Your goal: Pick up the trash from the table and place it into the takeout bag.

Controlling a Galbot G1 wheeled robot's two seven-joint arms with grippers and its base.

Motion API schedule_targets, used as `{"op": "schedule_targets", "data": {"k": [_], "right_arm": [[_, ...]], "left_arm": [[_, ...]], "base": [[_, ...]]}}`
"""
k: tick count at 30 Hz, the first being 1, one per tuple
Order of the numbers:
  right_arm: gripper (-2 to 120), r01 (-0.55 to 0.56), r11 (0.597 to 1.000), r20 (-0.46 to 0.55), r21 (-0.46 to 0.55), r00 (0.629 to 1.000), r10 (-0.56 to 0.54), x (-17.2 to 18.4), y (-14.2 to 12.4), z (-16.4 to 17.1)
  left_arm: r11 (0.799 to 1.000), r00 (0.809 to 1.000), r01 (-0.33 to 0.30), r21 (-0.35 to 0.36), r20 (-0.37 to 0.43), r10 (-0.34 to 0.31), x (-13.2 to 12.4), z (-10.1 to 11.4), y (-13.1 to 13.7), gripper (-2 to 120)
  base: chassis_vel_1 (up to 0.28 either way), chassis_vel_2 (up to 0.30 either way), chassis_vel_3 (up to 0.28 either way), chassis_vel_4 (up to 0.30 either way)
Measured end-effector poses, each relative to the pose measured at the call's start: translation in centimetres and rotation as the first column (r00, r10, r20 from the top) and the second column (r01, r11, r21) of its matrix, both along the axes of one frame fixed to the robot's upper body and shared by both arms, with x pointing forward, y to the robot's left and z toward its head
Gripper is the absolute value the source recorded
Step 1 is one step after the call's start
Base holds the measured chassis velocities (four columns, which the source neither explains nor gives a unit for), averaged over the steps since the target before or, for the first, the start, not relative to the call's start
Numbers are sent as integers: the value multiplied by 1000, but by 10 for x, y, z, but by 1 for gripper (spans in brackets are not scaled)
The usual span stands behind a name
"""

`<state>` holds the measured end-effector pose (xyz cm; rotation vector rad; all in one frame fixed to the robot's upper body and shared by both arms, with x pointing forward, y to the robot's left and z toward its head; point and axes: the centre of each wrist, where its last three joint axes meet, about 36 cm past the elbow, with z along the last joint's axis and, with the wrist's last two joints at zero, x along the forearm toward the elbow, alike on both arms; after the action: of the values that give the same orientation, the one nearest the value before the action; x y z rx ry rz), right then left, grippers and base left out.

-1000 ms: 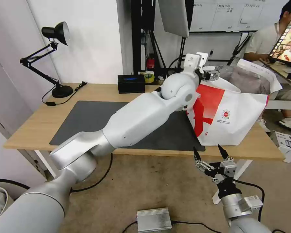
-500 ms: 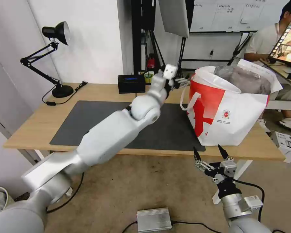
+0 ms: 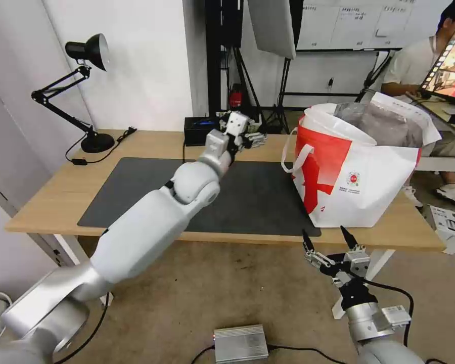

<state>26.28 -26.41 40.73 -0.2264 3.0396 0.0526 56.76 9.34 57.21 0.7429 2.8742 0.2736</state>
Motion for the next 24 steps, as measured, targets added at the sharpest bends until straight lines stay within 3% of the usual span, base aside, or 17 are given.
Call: {"op": "schedule_targets", "data": {"k": [7,11,16,18,24], "right_arm": [[100,0,1000,0,0,1000,0,0,0,0],[100,0,1000,0,0,1000,0,0,0,0],[100,0,1000,0,0,1000,0,0,0,0],[100,0,1000,0,0,1000,0,0,0,0],[100,0,1000,0,0,1000,0,0,0,0]], "left_arm": [[999,996,-33,-5,-80,32,-26,-17,30,100],[996,988,-81,-33,-133,76,-47,-26,55,100],[988,984,-124,-87,-140,111,-67,-36,75,100],[979,977,-170,-116,-147,152,-84,-43,89,100],[969,973,-214,-121,-114,201,-113,-58,120,100]], "base": [[0,0,0,0],[0,0,0,0],[0,0,0,0],[0,0,0,0],[0,0,0,0]]}}
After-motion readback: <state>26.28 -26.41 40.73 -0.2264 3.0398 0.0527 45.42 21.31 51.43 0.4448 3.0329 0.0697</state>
